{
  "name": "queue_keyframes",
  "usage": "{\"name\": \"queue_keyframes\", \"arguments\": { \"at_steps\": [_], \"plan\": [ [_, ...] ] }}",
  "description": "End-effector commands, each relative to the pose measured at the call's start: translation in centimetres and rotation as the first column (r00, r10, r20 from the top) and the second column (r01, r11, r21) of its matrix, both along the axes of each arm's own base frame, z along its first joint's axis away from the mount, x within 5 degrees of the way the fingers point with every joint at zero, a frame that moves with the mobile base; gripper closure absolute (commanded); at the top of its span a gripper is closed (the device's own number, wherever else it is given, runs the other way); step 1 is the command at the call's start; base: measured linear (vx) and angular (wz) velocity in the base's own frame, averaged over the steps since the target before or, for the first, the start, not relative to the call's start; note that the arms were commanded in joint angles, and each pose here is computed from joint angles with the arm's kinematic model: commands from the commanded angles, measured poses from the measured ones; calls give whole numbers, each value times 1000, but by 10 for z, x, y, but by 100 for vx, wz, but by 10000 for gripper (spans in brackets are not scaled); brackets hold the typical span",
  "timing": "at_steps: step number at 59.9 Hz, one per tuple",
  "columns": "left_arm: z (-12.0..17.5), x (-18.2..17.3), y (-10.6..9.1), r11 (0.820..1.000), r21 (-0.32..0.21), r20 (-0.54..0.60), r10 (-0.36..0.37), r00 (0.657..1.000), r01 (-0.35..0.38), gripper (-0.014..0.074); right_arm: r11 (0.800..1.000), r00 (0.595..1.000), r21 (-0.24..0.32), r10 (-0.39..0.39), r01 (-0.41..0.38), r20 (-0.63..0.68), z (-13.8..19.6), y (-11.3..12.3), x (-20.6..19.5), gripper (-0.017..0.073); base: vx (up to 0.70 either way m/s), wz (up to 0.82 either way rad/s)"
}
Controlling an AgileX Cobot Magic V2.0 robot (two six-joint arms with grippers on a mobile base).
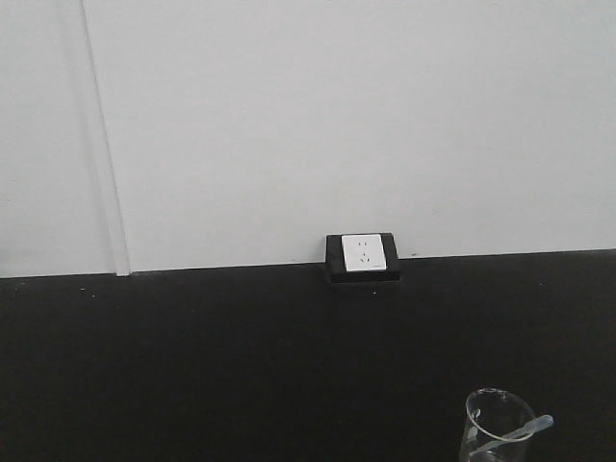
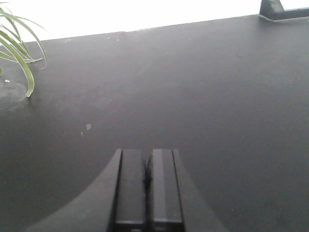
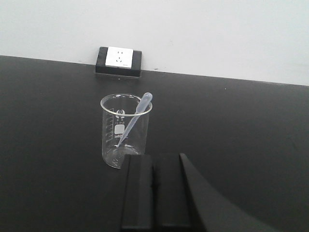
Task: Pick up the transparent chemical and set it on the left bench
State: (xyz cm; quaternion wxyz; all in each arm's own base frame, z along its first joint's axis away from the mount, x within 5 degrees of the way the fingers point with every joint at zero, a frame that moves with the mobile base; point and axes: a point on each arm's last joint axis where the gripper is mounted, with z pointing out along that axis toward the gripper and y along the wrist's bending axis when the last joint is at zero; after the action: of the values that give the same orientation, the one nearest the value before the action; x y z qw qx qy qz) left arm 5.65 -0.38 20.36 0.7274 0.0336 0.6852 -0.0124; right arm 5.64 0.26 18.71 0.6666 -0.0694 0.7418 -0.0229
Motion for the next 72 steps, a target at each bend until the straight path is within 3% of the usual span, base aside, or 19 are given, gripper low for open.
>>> {"name": "queue_keyframes", "arguments": {
  "at_steps": [1,40,46,53,60,63,69,72],
  "plan": [
    [3,-1,0,1000,-14,80,0,997,1,597,1000,996,0,6,-7,85,6,1,0,567,0,0],
    [3,-1,0,1000,-14,80,0,997,1,597,1000,996,-1,7,-7,88,6,1,0,567,0,0],
    [3,-1,0,1000,-14,80,0,997,1,597,999,995,-40,11,-8,95,7,1,0,567,0,0],
    [3,-1,0,1000,-14,80,0,997,1,597,1000,994,13,10,-11,105,8,1,0,567,0,0],
    [3,-1,0,1000,-14,80,0,997,1,597,1000,993,20,11,-13,117,9,1,0,567,0,0],
    [3,-1,0,1000,-14,80,0,997,1,597,1000,989,27,13,-17,145,11,2,0,567,0,0],
    [3,-1,0,1000,-14,80,0,997,1,597,995,974,95,11,-33,227,19,2,-1,567,0,0],
    [3,-1,0,1000,-14,80,0,997,1,597,995,966,98,12,-38,256,23,2,-1,567,0,0]
  ]
}}
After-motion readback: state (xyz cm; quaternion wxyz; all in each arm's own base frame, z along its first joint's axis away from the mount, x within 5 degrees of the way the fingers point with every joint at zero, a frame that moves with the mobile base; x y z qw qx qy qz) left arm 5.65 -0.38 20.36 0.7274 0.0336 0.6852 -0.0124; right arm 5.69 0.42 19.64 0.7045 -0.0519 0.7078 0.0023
